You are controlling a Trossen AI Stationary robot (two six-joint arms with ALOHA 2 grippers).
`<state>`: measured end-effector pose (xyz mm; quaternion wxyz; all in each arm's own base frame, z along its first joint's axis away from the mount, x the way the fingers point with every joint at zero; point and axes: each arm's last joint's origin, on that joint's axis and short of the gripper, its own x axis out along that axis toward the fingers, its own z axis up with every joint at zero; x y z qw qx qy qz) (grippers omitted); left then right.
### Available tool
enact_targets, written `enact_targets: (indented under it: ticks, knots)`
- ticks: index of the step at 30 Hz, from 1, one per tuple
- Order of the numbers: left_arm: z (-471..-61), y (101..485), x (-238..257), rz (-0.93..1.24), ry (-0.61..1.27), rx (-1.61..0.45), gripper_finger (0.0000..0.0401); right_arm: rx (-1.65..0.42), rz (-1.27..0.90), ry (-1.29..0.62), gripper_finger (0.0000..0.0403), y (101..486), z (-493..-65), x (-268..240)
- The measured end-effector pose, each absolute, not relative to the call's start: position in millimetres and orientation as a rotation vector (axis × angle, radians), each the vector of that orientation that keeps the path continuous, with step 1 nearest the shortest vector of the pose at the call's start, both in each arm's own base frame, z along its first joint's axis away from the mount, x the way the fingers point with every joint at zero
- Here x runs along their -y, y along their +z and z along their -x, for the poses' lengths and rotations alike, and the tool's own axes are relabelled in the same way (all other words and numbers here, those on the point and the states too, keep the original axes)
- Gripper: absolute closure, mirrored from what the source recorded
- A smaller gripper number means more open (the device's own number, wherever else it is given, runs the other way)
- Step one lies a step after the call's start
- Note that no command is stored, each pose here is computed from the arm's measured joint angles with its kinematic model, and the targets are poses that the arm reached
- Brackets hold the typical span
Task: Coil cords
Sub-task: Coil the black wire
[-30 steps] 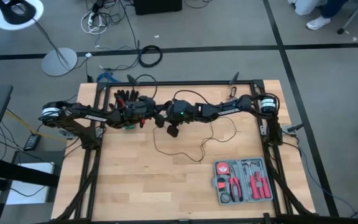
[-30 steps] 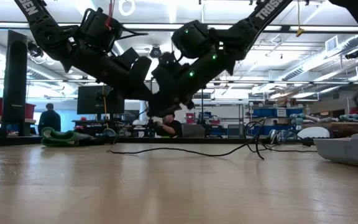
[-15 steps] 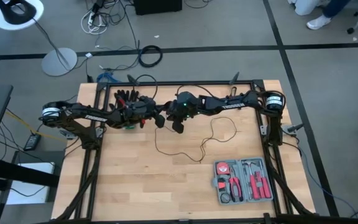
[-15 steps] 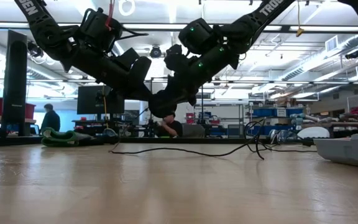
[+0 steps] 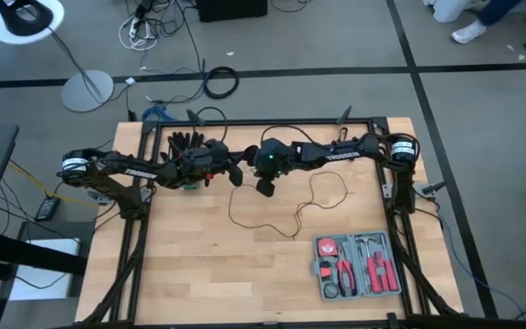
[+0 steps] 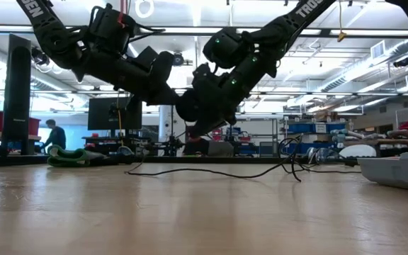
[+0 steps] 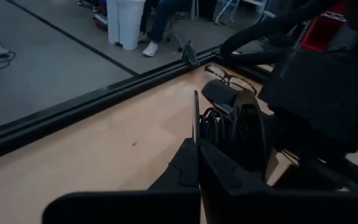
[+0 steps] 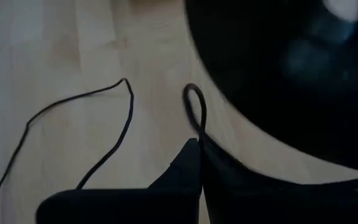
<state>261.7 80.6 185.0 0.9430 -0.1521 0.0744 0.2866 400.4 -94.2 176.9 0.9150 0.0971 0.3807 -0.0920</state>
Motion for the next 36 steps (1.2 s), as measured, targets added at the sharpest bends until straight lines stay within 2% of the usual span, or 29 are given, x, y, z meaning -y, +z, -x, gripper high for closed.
enact_targets:
  ticks: [12, 24, 36]
  knots:
    - [-263.5, 191.9, -80.3, 0.321, 0.535, -0.082, 0.0401, -0.846, -0.211, -0.242, 0.0399, 169.4, -396.4, 97.1]
    - [-262.4, 190.2, -81.0, 0.331, 0.560, -0.099, 0.0401, -0.666, -0.199, -0.279, 0.0399, 179.6, -408.5, 101.1]
    - [-262.0, 186.5, -80.1, 0.286, 0.571, -0.151, 0.0401, -0.612, -0.191, -0.294, 0.0399, 183.5, -412.3, 98.9]
